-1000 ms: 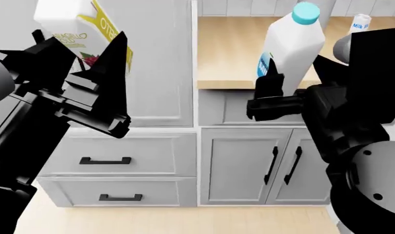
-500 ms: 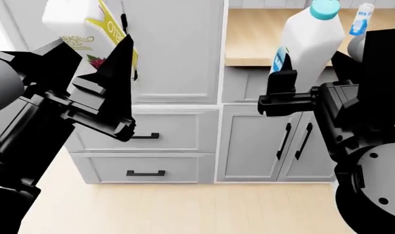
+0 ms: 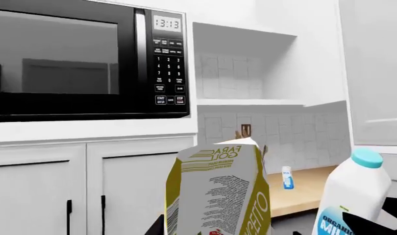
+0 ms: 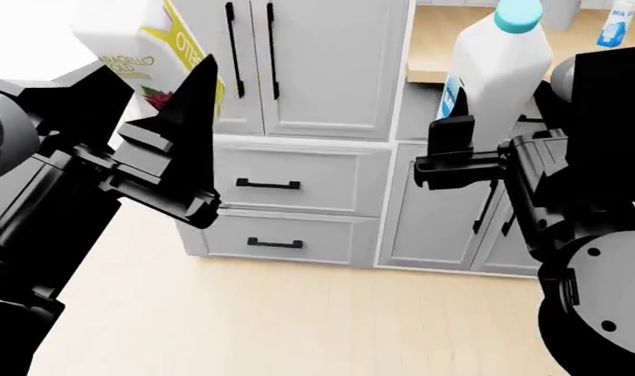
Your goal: Move the drinks to the dining counter.
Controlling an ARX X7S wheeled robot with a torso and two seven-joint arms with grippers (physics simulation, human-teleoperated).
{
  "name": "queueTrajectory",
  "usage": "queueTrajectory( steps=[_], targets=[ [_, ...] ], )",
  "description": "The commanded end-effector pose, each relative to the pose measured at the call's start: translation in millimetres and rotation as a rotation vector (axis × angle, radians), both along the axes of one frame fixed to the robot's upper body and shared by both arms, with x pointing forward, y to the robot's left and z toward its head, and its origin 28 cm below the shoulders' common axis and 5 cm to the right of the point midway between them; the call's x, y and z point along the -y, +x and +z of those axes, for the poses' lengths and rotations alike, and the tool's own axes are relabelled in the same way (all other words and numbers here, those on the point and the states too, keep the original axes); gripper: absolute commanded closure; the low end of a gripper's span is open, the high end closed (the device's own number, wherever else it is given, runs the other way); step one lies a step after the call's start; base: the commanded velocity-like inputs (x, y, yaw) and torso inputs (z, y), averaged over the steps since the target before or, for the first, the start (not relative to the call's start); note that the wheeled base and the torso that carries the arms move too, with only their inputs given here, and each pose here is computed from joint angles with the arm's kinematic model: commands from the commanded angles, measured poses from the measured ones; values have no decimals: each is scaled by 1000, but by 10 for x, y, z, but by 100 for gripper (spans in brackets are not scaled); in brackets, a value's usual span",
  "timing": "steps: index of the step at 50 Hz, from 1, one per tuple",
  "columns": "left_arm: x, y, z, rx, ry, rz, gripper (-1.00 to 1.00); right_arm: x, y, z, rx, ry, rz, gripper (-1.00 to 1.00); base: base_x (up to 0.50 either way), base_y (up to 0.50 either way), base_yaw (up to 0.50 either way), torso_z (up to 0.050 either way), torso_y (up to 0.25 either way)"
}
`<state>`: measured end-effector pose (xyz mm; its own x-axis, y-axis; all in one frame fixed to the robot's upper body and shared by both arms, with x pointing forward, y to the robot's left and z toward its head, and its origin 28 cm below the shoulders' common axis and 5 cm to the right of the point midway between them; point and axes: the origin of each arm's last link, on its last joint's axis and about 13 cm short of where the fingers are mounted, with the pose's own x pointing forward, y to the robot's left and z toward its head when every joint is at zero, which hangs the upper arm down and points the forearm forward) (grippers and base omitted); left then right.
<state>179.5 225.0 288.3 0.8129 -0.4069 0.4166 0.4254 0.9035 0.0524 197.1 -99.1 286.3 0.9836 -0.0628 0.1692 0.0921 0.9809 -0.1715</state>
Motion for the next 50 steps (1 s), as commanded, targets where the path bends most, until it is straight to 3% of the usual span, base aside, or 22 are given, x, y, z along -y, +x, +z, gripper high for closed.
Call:
queueTrajectory(
  steps=[1,43,46,50],
  targets=[
    [-5,-7,29,17,-15,9,100,8,-1,94,67,-11,-15,100,-412,-38,426,0,0],
    [3,6,2,8,-9,2,100,0,-16,80,64,-24,0,100,-320,-69,483,1,1],
    [-2,15,14,8,-12,4,100,33,5,97,60,24,-13,100,-298,67,333,0,0],
    [6,10,-3,6,-8,2,100,42,-5,89,60,22,-27,100,-108,168,0,3,0]
  ],
)
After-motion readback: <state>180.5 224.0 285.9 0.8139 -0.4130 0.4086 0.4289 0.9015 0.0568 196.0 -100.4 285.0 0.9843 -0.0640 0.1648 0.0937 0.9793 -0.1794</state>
